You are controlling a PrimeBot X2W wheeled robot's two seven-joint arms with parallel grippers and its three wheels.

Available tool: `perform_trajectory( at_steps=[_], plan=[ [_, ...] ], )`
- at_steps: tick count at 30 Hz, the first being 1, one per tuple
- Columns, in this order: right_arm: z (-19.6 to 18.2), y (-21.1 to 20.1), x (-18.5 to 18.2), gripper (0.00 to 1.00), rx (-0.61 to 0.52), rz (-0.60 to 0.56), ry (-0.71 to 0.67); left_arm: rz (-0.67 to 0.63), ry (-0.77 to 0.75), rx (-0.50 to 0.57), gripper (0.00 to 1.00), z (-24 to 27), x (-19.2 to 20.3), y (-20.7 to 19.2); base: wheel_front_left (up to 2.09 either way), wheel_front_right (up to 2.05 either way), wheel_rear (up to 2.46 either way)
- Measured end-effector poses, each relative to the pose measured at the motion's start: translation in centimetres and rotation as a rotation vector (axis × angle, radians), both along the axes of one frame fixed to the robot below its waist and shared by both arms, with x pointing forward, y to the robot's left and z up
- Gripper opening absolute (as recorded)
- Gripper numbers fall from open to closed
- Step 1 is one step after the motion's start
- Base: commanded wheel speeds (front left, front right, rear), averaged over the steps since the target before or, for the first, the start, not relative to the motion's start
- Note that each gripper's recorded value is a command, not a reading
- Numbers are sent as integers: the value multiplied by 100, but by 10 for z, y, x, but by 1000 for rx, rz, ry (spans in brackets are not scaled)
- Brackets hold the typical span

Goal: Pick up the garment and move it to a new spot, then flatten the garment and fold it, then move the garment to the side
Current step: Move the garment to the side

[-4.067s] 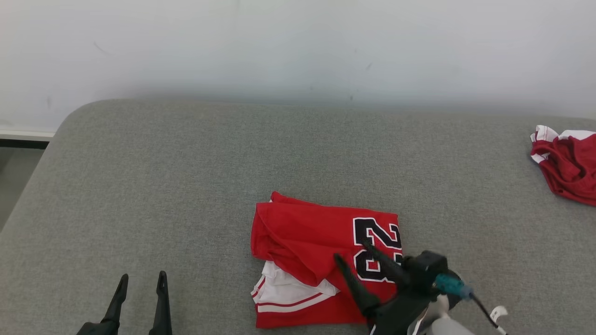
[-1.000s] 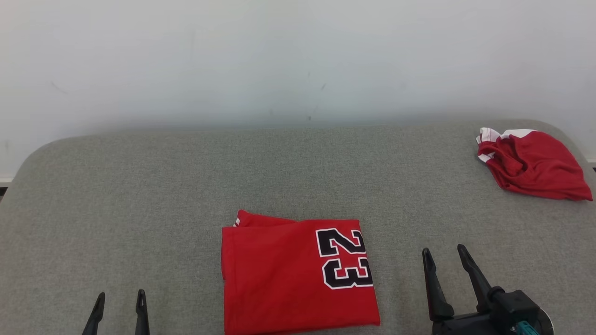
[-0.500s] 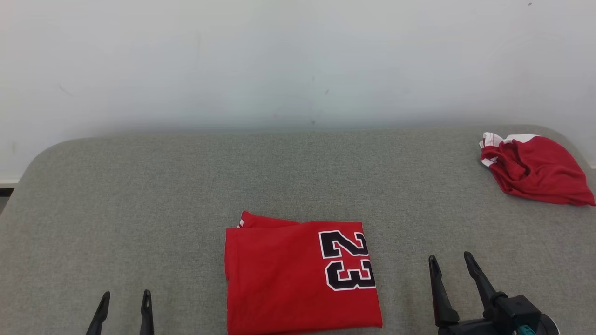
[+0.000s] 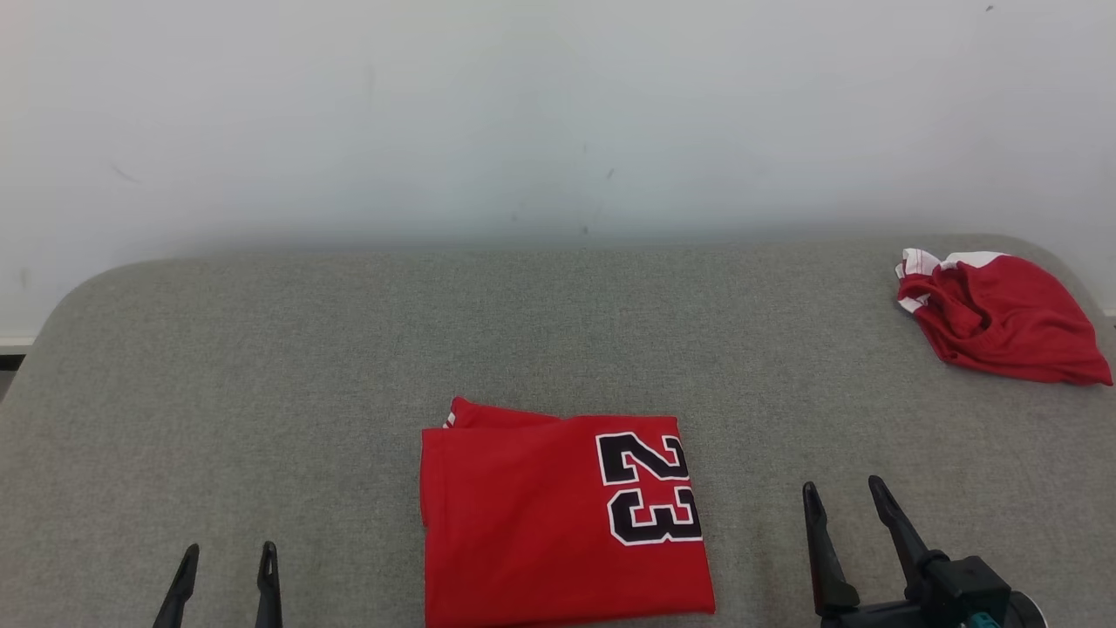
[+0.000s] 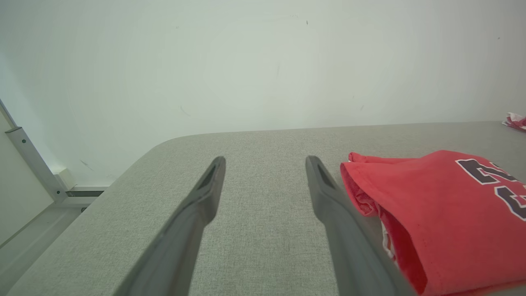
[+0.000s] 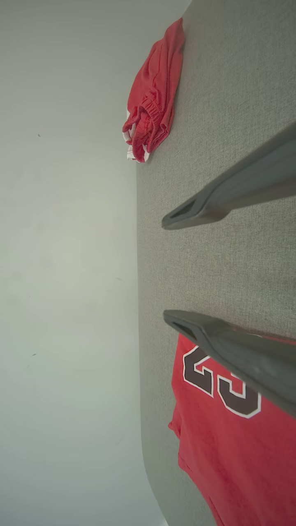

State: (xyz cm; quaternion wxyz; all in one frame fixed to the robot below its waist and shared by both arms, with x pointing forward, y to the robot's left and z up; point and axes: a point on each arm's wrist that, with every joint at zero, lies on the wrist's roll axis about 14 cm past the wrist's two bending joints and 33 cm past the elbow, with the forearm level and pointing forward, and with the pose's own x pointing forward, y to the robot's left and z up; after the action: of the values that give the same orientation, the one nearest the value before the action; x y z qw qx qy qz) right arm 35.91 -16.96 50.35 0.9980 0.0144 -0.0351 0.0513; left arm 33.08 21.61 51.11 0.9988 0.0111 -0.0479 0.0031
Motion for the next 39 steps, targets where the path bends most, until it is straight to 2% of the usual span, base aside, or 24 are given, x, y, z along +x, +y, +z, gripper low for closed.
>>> perform_trajectory(
  at_steps=[39],
  plan=[
    [-11, 3, -2, 100, -9, 10, 34, 17, 4, -10, 100, -2, -1, 0, 0, 0, 0]
  ],
)
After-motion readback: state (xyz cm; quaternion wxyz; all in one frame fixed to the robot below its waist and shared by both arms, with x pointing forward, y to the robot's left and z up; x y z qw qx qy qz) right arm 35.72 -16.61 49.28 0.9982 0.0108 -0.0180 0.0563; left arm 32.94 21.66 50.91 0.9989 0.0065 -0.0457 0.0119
